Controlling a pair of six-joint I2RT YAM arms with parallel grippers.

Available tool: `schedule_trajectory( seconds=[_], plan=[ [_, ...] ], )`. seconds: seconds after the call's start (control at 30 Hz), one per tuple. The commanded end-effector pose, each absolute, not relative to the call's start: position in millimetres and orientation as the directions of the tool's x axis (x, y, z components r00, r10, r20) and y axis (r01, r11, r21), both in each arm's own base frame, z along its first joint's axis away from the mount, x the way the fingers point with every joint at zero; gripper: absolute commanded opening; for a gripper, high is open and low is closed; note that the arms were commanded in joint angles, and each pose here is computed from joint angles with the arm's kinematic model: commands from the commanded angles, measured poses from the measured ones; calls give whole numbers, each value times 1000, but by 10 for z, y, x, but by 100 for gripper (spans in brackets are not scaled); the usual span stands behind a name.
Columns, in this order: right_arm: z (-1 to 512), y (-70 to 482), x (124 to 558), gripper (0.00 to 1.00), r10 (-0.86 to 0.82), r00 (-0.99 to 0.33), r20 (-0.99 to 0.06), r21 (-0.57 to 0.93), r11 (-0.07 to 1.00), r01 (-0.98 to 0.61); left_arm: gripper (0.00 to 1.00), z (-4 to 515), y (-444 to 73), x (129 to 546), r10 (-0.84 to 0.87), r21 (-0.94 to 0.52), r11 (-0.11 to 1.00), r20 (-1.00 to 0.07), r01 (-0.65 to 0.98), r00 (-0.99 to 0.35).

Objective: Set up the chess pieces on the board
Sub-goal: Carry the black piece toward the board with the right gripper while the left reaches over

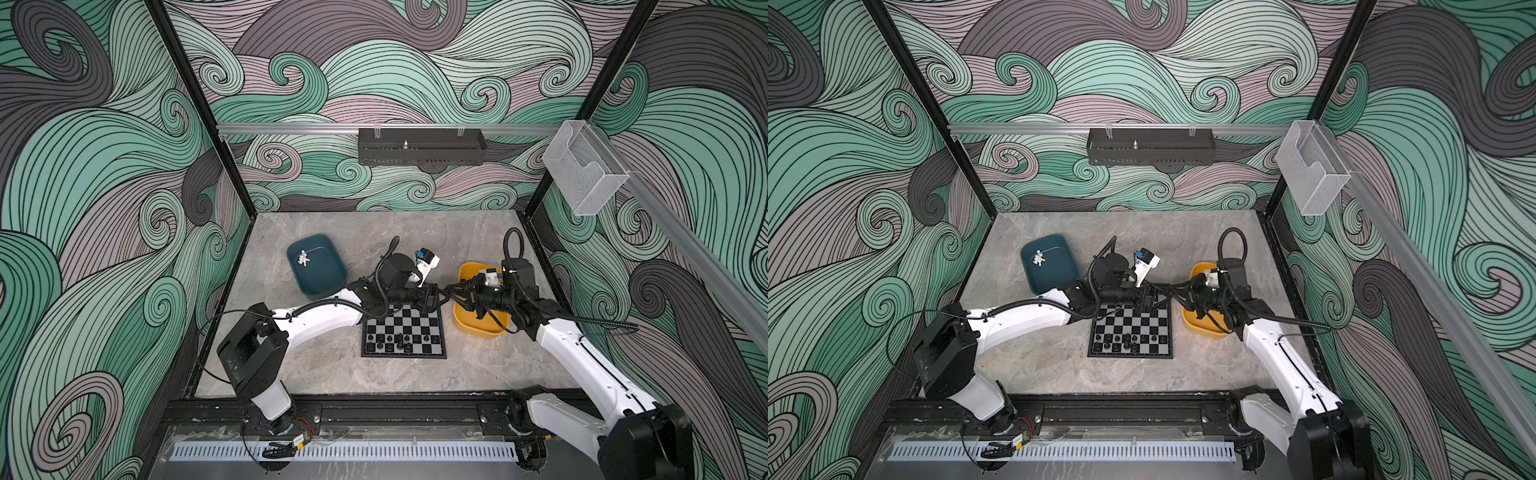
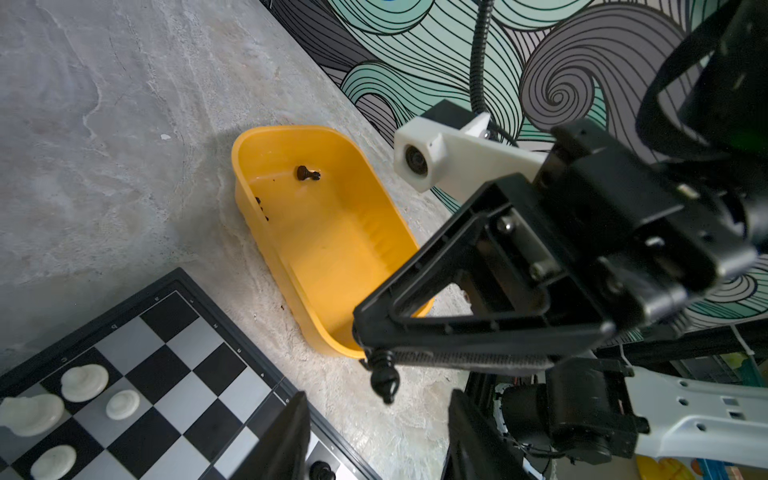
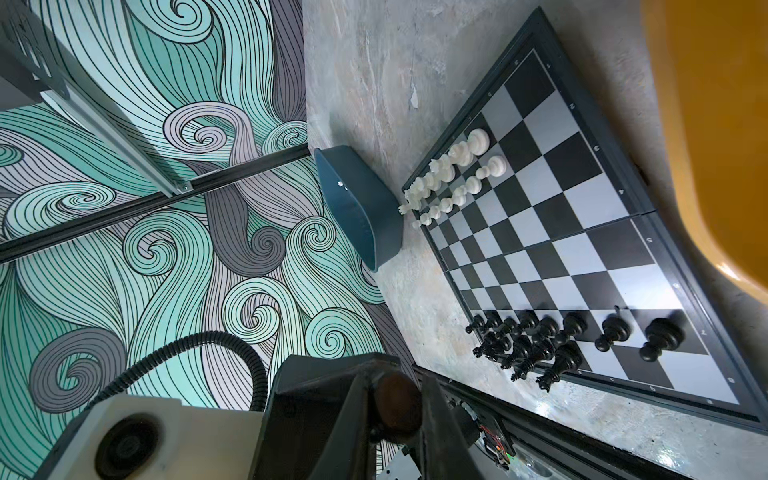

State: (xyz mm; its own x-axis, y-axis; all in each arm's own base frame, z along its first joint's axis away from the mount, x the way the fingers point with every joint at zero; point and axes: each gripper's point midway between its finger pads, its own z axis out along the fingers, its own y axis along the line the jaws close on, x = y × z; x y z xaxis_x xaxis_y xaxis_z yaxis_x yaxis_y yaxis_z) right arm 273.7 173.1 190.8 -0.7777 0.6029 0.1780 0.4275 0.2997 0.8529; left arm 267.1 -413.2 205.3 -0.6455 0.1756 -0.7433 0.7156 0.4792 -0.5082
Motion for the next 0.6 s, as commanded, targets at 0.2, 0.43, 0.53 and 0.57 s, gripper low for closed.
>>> schedule_trajectory(
  seconds=[0.2, 0.43, 0.53, 0.57],
  plan=[
    [2079, 1820, 2713, 12, 572, -795, 200, 882, 249, 401, 28, 2248, -4271, 2738, 166, -501, 455, -764, 736, -623],
    [2137, 1842, 2718, 12, 568, -794, 216, 892, 215, 396, 8, 2237, -4284, 2758, 158, -517, 464, -751, 719, -642],
    [2189, 1857, 2712, 12, 566, -797, 210, 901, 205, 383, 5, 2262, -4287, 2773, 144, -526, 467, -748, 711, -648],
    [2207, 1868, 2703, 12, 561, -801, 206, 903, 207, 377, 3, 2275, -4292, 2779, 141, -525, 466, -750, 712, -646]
  ],
)
